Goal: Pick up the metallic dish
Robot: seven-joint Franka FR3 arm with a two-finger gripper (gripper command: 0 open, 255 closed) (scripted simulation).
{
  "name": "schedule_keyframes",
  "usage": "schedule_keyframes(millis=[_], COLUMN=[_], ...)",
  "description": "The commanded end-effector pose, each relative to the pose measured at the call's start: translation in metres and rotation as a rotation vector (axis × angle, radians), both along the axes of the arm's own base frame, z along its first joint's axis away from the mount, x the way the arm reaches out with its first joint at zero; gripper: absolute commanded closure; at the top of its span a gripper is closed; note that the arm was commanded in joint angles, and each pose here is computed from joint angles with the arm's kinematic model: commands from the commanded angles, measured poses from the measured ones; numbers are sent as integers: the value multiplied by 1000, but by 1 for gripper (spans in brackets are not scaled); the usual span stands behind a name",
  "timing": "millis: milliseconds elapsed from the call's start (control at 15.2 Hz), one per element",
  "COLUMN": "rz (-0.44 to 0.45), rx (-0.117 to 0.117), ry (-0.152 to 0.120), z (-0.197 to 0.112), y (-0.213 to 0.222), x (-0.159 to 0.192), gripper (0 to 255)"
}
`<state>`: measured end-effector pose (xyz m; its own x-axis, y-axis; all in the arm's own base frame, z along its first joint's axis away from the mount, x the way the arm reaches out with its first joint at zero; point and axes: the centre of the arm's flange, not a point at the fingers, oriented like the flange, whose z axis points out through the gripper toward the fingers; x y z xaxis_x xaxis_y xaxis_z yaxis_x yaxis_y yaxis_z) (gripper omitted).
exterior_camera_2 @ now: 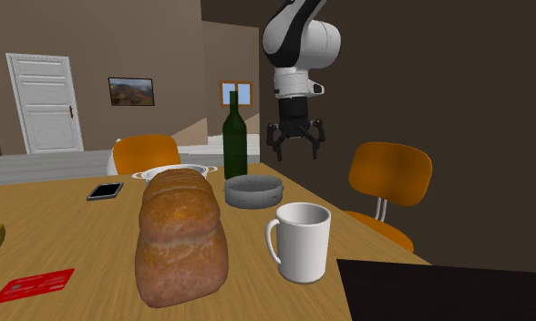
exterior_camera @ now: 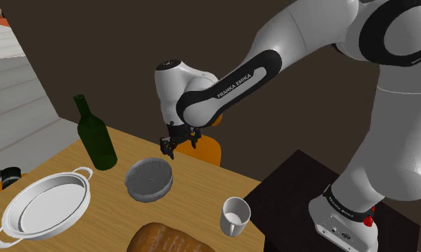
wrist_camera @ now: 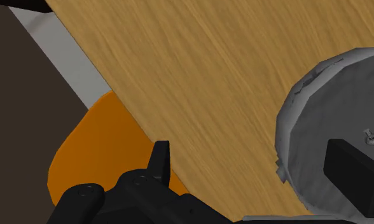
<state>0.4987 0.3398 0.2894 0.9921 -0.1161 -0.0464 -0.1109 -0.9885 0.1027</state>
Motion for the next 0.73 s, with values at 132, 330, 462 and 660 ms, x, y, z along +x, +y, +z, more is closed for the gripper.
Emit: schedule_keyframes(millis=[132, 330, 462, 660], rz=[-7, -9, -9, -9], rx=[-16, -21, -21, -21], ry=[-17, -22, -22, -22], z=[-28, -41, -52, -67], y=[38, 48, 48, 48], x=[28, 36, 36, 36], gripper=[0, 0, 0, 0])
